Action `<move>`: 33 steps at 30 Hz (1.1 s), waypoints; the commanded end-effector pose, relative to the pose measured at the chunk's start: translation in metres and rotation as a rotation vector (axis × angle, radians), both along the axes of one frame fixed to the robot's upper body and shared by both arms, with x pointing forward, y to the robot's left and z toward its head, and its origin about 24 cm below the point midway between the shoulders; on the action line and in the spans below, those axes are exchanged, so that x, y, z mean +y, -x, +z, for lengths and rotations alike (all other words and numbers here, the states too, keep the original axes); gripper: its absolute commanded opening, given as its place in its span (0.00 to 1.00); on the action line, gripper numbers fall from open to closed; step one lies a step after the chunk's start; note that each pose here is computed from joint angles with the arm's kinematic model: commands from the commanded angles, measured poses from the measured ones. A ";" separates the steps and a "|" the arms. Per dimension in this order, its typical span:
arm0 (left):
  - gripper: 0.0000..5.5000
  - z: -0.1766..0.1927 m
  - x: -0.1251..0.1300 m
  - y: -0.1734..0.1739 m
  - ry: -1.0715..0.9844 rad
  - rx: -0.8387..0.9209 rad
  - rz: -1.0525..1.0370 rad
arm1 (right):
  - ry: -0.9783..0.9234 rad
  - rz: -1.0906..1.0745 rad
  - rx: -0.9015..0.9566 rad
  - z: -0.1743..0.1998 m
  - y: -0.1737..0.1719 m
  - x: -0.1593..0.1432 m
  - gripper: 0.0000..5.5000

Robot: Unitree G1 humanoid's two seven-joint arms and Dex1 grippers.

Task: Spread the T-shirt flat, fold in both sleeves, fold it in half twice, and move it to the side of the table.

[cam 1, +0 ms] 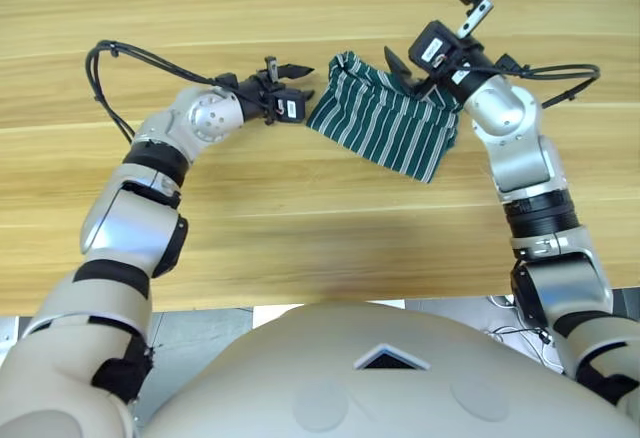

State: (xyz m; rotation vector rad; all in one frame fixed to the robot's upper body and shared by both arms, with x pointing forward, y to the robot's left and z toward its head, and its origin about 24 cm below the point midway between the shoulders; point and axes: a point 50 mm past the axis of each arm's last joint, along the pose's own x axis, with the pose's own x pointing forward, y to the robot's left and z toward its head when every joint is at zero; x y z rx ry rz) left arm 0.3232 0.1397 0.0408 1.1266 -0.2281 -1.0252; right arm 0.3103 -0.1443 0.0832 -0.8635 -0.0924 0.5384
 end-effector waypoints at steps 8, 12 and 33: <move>0.32 0.005 -0.008 0.018 -0.034 -0.019 -0.129 | 0.009 0.016 0.003 -0.006 -0.003 0.007 0.97; 0.32 -0.021 -0.006 0.025 -0.238 0.020 -0.134 | -0.003 0.021 0.003 -0.006 -0.003 0.010 0.97; 0.32 -0.045 -0.013 0.029 -0.438 -0.037 -0.188 | -0.021 0.149 0.094 -0.024 0.005 0.039 0.97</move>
